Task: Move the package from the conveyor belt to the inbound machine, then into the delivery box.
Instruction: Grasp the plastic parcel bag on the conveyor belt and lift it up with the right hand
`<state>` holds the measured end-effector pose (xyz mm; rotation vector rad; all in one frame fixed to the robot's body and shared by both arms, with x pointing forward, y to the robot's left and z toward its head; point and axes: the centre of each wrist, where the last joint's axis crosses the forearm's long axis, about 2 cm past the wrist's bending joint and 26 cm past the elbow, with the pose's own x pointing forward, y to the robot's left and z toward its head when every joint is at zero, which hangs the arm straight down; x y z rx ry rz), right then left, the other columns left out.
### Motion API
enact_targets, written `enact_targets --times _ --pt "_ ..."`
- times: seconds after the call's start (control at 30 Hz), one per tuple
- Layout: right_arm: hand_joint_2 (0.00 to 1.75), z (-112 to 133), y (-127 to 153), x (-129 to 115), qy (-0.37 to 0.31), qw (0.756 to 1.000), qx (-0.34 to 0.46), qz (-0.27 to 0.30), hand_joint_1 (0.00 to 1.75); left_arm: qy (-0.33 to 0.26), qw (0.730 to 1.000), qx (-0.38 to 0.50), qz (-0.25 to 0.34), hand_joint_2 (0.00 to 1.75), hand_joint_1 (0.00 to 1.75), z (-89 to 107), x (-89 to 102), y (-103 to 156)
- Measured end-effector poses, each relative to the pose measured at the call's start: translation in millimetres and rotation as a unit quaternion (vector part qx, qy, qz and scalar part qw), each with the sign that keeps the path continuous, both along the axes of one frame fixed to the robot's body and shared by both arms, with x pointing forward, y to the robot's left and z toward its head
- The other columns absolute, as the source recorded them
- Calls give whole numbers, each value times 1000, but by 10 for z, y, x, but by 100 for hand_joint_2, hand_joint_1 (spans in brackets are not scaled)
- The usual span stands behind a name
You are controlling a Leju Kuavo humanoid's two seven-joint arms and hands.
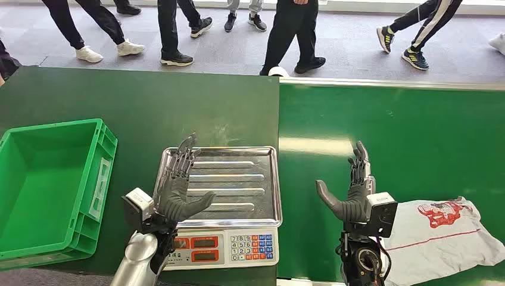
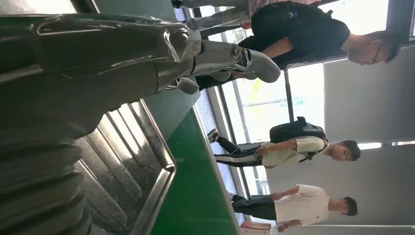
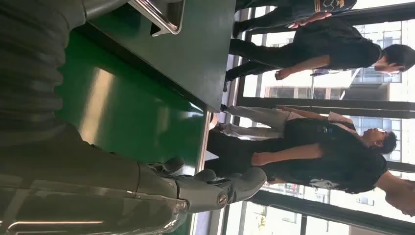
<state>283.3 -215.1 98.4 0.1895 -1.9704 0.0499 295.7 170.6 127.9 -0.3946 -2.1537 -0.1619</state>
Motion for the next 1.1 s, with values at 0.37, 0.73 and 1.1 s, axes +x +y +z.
enact_targets --times 0.37,0.73,1.1 --pt "175 -4 -10 -2 1 1000 -2 0 0 -1 1000 1 1 175 0 -6 1 15" --pt "175 -17 -19 -18 3 1000 -3 -1 0 -2 1000 1 1 175 0 -8 1 19" --pt "175 -44 -44 -56 0 1000 -5 -5 0 -2 1000 -3 11 175 0 -50 -13 47"
